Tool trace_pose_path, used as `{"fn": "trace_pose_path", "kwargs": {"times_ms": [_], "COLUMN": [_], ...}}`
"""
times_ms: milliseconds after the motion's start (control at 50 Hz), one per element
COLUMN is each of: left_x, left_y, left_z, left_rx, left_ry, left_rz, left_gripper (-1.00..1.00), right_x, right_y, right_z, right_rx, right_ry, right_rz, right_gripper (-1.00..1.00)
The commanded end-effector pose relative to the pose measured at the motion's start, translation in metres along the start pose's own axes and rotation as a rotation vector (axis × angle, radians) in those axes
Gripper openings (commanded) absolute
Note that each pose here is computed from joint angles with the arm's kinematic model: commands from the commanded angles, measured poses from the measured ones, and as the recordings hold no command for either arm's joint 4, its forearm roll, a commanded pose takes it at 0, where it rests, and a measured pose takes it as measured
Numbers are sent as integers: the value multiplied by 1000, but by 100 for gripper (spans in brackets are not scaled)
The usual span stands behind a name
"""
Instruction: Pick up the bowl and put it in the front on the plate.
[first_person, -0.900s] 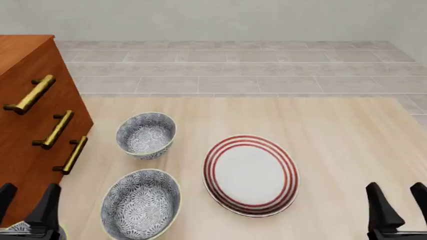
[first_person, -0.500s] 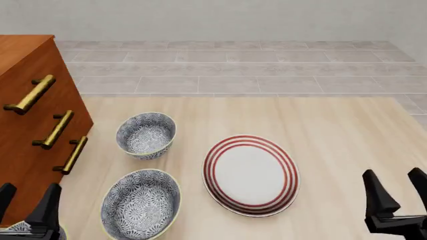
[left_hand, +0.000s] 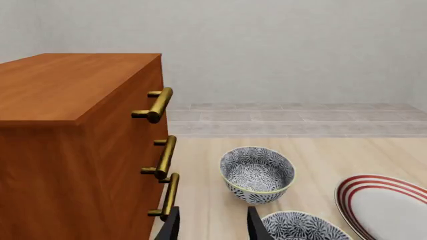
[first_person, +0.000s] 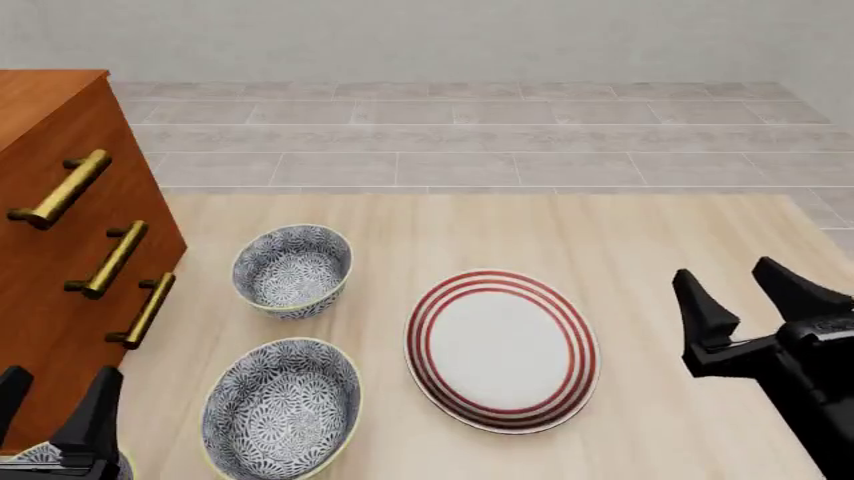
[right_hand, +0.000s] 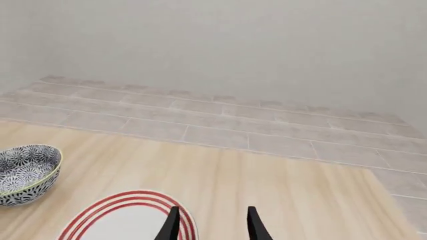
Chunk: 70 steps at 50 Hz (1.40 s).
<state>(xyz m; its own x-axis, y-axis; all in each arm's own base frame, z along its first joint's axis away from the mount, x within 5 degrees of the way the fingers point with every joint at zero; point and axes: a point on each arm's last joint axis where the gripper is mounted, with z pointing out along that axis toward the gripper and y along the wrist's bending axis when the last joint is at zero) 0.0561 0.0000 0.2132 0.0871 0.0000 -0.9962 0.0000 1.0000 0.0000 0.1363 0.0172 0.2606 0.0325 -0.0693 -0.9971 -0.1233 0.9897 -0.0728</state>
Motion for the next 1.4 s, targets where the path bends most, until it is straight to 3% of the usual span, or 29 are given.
{"fn": "trace_pose_path", "kwargs": {"times_ms": [20, 360, 440, 640, 1080, 1400], "left_x": [0, 0, 0, 0, 0, 0], "left_y": [0, 0, 0, 0, 0, 0], "left_z": [0, 0, 0, 0, 0, 0], "left_rx": [0, 0, 0, 0, 0, 0], "left_ry": [0, 0, 0, 0, 0, 0], "left_rz": [0, 0, 0, 0, 0, 0], "left_gripper": [100, 100, 100, 100, 100, 100], "right_x": [-8, -22, -24, -31, -45, -51], "right_y": [10, 22, 26, 40, 87, 122], "right_z": [33, 80, 89, 111, 154, 172], "right_rx": [-62, -115, -131, -180, -323, -410], "right_ry": [12, 80, 88, 123, 192, 183], "right_rz": [-23, -20, -50, -63, -103, -119], "right_gripper": [100, 100, 100, 100, 100, 100]}}
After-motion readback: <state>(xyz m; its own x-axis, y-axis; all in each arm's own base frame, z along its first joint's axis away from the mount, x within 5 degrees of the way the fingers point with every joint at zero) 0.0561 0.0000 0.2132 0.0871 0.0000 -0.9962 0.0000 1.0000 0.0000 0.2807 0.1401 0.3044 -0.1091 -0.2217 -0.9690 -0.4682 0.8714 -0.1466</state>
